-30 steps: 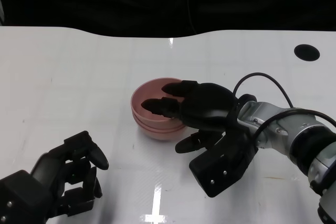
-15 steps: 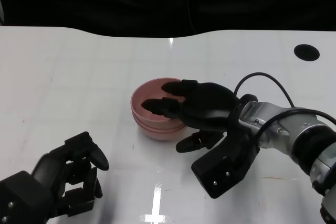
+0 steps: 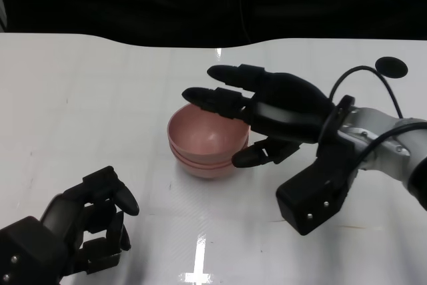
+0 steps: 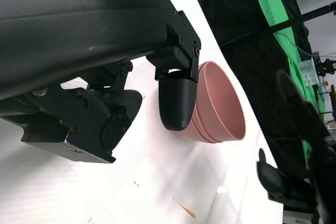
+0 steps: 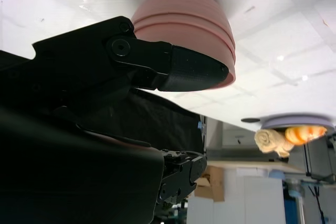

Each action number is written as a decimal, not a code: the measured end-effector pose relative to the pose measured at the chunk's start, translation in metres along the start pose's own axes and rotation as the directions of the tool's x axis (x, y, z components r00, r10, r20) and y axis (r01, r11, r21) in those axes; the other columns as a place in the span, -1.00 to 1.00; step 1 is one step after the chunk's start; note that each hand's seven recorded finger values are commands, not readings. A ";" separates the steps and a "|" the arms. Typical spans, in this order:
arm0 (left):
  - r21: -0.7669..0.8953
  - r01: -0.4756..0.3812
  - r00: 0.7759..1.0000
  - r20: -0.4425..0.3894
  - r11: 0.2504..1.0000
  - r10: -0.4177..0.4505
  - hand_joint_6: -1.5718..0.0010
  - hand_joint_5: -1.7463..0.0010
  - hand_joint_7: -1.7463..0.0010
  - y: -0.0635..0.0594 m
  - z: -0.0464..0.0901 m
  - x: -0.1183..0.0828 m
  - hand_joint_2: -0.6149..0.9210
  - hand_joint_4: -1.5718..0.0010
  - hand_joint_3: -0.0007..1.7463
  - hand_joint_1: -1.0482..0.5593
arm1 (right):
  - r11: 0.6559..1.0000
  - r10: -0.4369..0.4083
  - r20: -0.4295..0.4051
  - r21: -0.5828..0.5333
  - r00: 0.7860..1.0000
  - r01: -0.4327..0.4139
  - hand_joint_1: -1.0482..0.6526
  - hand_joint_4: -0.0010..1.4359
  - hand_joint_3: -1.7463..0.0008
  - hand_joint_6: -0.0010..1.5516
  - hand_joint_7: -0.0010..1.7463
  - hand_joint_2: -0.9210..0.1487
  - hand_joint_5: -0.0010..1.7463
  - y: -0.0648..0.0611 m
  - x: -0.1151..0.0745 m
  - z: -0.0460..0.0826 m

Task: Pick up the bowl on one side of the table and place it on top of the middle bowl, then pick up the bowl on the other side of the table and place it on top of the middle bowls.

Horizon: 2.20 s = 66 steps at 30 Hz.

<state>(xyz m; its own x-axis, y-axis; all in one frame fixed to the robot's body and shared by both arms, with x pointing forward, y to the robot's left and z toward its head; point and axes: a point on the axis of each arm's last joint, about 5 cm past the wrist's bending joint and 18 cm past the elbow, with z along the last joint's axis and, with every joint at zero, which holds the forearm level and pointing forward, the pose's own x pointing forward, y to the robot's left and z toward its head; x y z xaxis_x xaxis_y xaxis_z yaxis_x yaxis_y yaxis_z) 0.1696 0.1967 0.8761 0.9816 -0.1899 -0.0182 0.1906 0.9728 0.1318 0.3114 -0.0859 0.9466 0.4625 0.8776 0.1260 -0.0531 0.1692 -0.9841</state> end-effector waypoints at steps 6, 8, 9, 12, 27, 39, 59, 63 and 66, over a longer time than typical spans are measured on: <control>-0.001 -0.004 1.000 -0.007 1.000 0.004 0.32 -1.00 -1.00 0.001 0.000 0.000 0.75 0.11 0.21 0.48 | 0.972 -0.185 -0.029 0.140 0.982 0.187 -0.59 -0.88 0.62 -0.88 -0.97 -1.00 -0.95 0.002 -0.031 0.003; 0.000 -0.005 1.000 -0.006 1.000 0.005 0.33 -1.00 -1.00 0.001 0.000 0.000 0.76 0.11 0.21 0.49 | 0.944 -0.242 -0.069 0.212 0.968 0.251 -0.51 -0.82 0.66 -0.84 -0.97 -1.00 -0.93 0.005 -0.043 0.006; 0.000 -0.007 1.000 -0.006 1.000 0.007 0.34 -1.00 -1.00 0.002 0.001 0.000 0.77 0.11 0.20 0.51 | 0.922 -0.276 -0.096 0.253 0.956 0.291 -0.41 -0.69 0.73 -0.74 -0.93 -1.00 -0.89 0.008 -0.049 0.009; 0.000 -0.015 1.000 -0.005 1.000 0.015 0.34 -1.00 -1.00 0.004 0.001 -0.001 0.79 0.11 0.19 0.53 | 0.841 -0.358 -0.183 0.362 0.916 0.402 -0.25 -0.37 0.81 -0.50 -0.87 -1.00 -0.81 0.019 -0.070 0.016; 0.003 -0.030 1.000 -0.004 1.000 0.030 0.34 -1.00 -1.00 0.008 0.001 -0.002 0.78 0.13 0.19 0.54 | 0.375 -0.439 -0.613 0.540 0.657 0.754 0.13 0.51 0.70 0.21 -0.88 -1.00 -0.84 0.066 -0.118 0.052; -0.001 -0.045 0.999 -0.007 0.999 0.045 0.34 -1.00 -1.00 0.010 -0.001 -0.005 0.77 0.13 0.24 0.56 | -0.048 -0.224 -0.802 0.576 0.553 0.816 0.19 0.23 0.24 0.15 0.21 -0.79 0.70 0.093 -0.147 0.060; -0.012 -0.052 0.999 0.008 0.999 0.053 0.27 -1.00 -1.00 0.014 0.000 -0.008 0.70 0.05 0.34 0.53 | -0.118 -0.226 -0.777 0.620 0.587 0.776 0.08 0.19 -0.19 -0.12 0.84 -0.37 1.00 0.090 -0.148 0.069; -0.015 -0.052 0.999 0.008 0.999 0.052 0.29 -1.00 -1.00 0.015 0.000 -0.008 0.70 0.06 0.35 0.54 | -0.112 -0.214 -0.767 0.635 0.605 0.764 0.05 0.22 -0.16 -0.02 0.74 -0.33 1.00 0.092 -0.148 0.072; -0.014 -0.048 0.999 0.009 0.999 0.048 0.29 -1.00 -1.00 0.015 0.000 -0.008 0.70 0.06 0.35 0.54 | -0.119 -0.187 -0.759 0.648 0.624 0.752 0.09 0.22 -0.17 -0.01 0.72 -0.36 1.00 0.096 -0.149 0.076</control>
<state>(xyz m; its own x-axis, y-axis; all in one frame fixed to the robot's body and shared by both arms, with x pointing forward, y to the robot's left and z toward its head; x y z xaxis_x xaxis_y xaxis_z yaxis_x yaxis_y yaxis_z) 0.1649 0.2124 0.8785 0.9895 -0.1444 -0.0033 0.1437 0.9824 0.1190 0.1704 -0.1668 0.8431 0.9702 0.1754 0.1674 -0.2188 0.9307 0.2932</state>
